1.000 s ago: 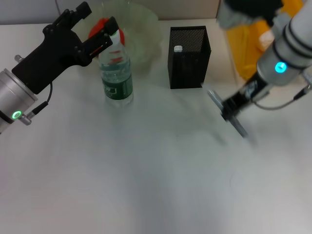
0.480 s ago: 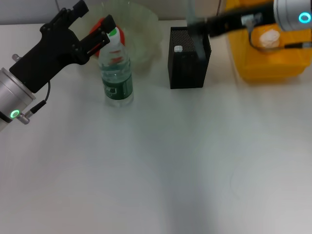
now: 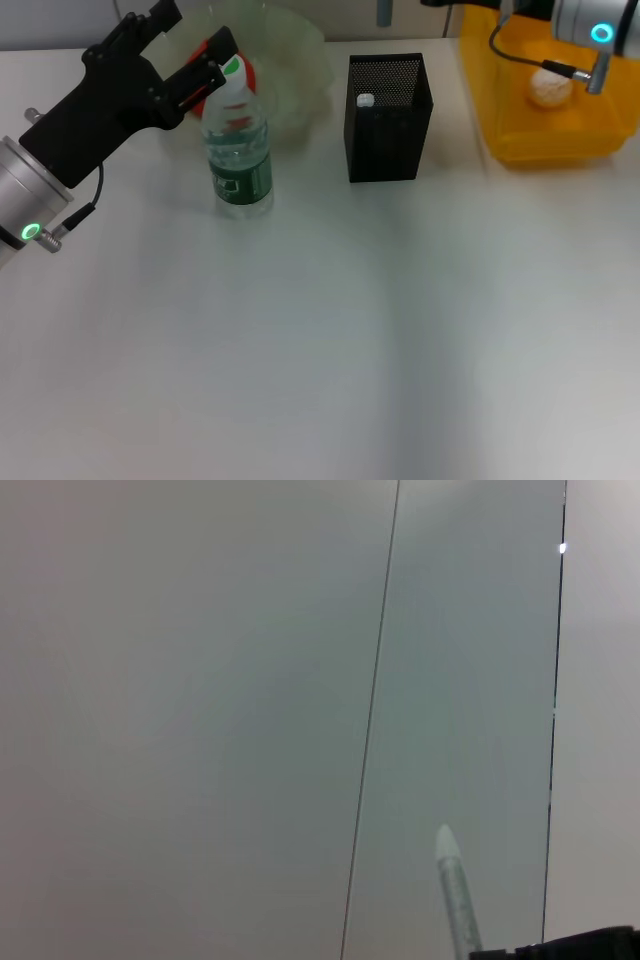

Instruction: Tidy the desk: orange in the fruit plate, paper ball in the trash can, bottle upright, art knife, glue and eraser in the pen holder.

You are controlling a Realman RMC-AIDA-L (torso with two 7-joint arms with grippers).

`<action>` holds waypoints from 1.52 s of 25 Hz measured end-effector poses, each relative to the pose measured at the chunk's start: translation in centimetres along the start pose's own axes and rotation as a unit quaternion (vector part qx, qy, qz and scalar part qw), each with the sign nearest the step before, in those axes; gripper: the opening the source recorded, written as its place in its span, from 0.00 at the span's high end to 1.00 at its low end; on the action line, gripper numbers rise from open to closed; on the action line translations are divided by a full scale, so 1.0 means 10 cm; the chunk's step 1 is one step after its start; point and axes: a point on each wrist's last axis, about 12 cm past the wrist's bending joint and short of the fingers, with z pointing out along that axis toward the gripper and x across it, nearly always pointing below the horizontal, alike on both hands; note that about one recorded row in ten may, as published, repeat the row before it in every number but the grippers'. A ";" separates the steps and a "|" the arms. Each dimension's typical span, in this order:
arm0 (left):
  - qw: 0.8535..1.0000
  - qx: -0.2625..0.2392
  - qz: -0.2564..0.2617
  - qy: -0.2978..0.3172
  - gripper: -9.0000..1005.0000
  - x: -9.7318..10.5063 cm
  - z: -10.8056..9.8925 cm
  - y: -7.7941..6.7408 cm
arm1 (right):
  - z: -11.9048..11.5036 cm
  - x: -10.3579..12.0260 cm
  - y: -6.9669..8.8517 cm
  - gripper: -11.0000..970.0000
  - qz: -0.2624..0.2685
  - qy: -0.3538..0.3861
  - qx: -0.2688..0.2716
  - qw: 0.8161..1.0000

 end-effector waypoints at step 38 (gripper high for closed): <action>1.000 -0.004 0.005 -0.008 0.19 -0.04 0.02 0.04 | 0.16 0.82 0.06 0.83 -0.174 -0.043 0.056 0.982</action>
